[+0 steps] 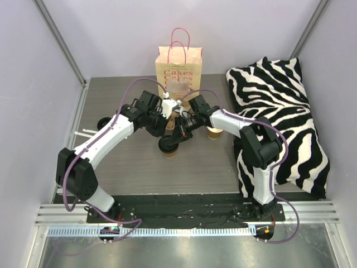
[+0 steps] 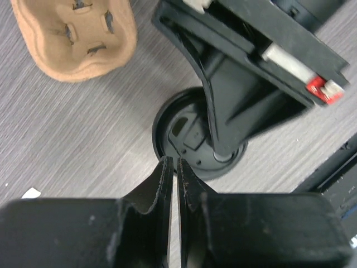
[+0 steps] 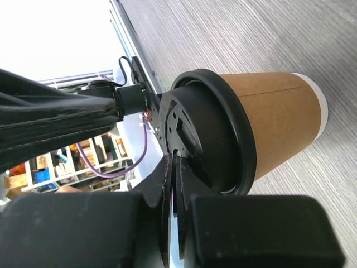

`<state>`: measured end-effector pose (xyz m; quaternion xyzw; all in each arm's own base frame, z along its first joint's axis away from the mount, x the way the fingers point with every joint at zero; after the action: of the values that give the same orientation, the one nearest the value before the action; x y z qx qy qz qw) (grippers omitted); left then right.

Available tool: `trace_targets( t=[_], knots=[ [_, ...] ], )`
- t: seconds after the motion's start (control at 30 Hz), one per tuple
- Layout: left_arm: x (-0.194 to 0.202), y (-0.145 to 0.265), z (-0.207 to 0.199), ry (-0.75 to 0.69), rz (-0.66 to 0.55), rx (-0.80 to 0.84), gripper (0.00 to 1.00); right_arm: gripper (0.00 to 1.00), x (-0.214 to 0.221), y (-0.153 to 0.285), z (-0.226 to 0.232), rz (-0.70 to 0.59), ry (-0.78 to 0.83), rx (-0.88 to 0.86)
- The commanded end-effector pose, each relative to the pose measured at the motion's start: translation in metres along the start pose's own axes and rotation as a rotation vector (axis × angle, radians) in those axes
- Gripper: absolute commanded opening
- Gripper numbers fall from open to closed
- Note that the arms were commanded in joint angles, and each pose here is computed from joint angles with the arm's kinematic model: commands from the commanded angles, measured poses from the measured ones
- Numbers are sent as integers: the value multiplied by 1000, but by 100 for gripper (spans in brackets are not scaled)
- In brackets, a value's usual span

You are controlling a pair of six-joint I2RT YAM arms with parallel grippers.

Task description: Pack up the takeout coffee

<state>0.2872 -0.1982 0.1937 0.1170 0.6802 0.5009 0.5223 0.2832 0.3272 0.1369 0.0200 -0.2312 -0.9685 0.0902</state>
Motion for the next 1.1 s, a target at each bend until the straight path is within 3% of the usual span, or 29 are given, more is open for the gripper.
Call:
trace_targets(
  t=[0.0,0.2,0.3,0.57,0.77,0.93,1.07],
  knots=[
    [-2,-16,5,22,-22,-5,10,8,-7,2,-8,-36,32,69],
    [36,-50,6,30,101,-13,9,8,-7,-2,-17,-25,31,94],
    [44,-48,3,34,120,-5,8,7,-6,-2,-20,-20,28,103],
    [14,-10,-6,72,-3,14,9,8,-15,4,3,-34,91,58],
    [-10,14,-25,172,-121,157,16,11,-12,24,49,-60,192,-29],
    [-19,9,-22,261,-116,146,16,12,-6,37,61,-114,227,-13],
    [-15,-5,-17,302,-82,133,15,15,-6,48,45,-223,251,136]
  ],
)
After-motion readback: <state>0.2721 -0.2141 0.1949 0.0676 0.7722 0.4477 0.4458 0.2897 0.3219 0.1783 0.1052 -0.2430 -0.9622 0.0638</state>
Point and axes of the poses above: each gripper's point midway between its finger pads, its own y axis back along the fingers, its own z axis along the line the jaws close on, x = y × z, the point moved 4 cm from there along y, back along the fingers, and after that the axes turned 12 degrees about -y, right-handed, at the moved point
